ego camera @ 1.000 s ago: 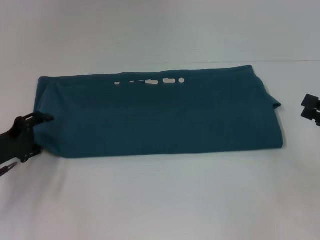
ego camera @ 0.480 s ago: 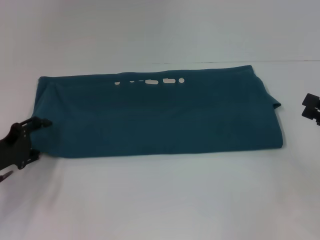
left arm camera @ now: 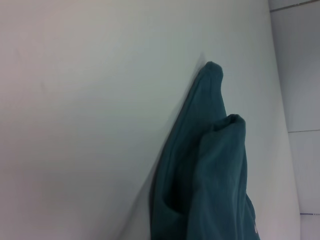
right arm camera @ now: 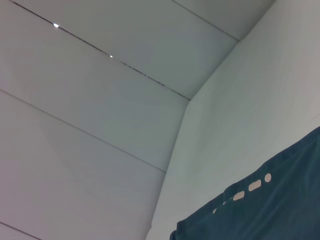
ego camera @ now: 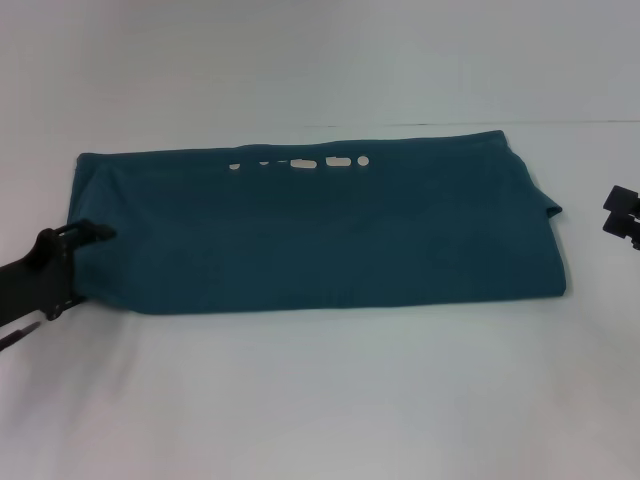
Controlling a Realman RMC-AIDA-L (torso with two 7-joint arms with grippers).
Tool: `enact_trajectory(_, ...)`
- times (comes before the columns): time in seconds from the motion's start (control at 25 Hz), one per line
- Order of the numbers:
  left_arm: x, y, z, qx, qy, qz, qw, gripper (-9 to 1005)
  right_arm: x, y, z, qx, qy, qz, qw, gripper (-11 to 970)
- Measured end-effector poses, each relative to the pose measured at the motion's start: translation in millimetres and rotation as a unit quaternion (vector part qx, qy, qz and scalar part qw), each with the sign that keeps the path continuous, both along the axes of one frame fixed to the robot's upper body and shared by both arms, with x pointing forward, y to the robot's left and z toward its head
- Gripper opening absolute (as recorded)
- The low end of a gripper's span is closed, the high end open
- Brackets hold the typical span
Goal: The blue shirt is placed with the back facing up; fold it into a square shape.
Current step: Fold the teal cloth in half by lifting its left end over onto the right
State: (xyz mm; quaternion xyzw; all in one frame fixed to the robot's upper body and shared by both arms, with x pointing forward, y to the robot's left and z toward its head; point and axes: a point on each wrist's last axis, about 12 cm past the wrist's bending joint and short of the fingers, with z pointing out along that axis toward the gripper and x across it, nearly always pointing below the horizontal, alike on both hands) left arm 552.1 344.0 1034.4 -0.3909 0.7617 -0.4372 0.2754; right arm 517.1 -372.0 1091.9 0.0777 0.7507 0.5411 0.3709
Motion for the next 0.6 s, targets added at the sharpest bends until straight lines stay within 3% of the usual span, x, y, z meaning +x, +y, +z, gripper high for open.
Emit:
enact_trajectory(0.36, -3.1, 0.8, -0.7, 0.002, -0.004, -0.003, 1.0, 618, -0.4, -0.4, -0.1, 0.002, 0.002, -0.001, 1.0, 640)
enact_trajectory(0.6, -3.9, 2.0, -0.8, 0.006, -0.007, -0.003, 1.0, 312, -0.4, -1.7, 0.5, 0.005, 0.001, -0.006, 1.0, 641)
